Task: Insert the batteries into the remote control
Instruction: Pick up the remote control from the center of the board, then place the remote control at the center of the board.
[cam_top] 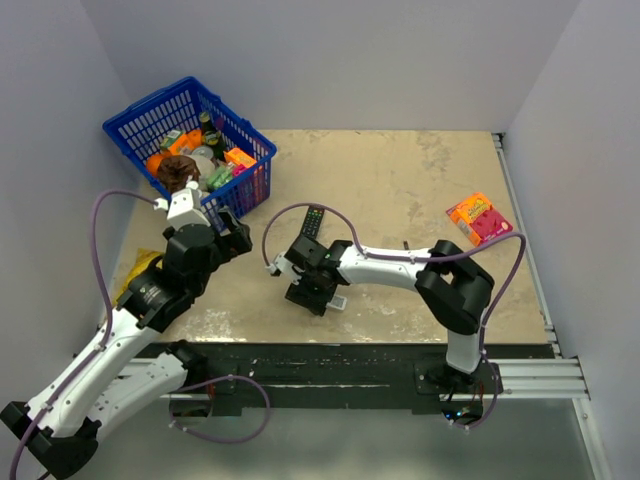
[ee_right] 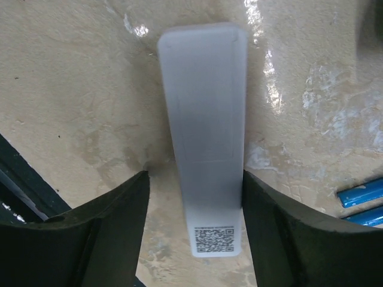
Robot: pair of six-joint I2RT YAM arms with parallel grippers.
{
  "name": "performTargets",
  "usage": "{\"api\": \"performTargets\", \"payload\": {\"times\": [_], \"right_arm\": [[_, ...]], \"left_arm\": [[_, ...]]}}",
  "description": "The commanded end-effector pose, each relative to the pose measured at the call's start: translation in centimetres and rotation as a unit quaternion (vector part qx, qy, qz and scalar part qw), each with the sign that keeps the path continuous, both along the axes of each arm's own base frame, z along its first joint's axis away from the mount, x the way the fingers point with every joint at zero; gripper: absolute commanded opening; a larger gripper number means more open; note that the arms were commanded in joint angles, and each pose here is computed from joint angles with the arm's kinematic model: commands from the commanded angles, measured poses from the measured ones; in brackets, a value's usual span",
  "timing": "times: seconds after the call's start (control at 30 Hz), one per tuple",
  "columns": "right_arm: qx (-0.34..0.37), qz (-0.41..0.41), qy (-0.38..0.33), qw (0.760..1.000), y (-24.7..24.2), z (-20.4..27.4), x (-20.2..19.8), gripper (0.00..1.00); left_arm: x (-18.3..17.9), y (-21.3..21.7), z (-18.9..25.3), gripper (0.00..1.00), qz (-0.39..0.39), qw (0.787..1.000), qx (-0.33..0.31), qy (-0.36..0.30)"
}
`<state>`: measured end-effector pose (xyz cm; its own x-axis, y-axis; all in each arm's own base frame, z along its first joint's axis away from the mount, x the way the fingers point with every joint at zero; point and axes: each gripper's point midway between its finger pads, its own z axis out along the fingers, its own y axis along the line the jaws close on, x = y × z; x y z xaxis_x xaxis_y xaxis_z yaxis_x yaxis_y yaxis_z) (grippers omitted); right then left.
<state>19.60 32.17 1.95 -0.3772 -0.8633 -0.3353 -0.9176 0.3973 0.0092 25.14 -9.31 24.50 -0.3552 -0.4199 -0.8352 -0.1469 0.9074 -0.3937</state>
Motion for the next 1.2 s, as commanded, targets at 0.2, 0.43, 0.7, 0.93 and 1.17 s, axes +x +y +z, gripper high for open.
{"api": "performTargets", "payload": {"times": [0.2, 0.43, 0.7, 0.93, 1.17], "right_arm": [[0.045, -0.042, -0.006, 0.998, 1.5, 3.6, 0.2, 0.28], [0.106, -0.138, -0.043, 0.984, 0.6, 9.9, 1.4, 0.03], [0.134, -0.470, -0.084, 0.869, -14.2, 11.8, 8.3, 0.01], [0.133, -0.606, -0.088, 0.779, -23.4, 9.7, 10.6, 0.02], [0.141, -0.642, -0.061, 0.751, -25.9, 6.6, 12.0, 0.04]], "left_arm": [[0.8, 0.6, 0.6, 1.00, -0.001, 0.999, 0.033, -0.036], [1.3, 0.7, 1.4, 1.00, -0.010, 0.995, 0.048, -0.085], [1.6, 1.4, 1.2, 1.00, -0.010, 0.990, 0.081, -0.113], [1.2, 2.1, 0.2, 1.00, -0.007, 0.988, 0.097, -0.123], [1.3, 2.1, -1.0, 1.00, -0.010, 0.988, 0.107, -0.113]]}}
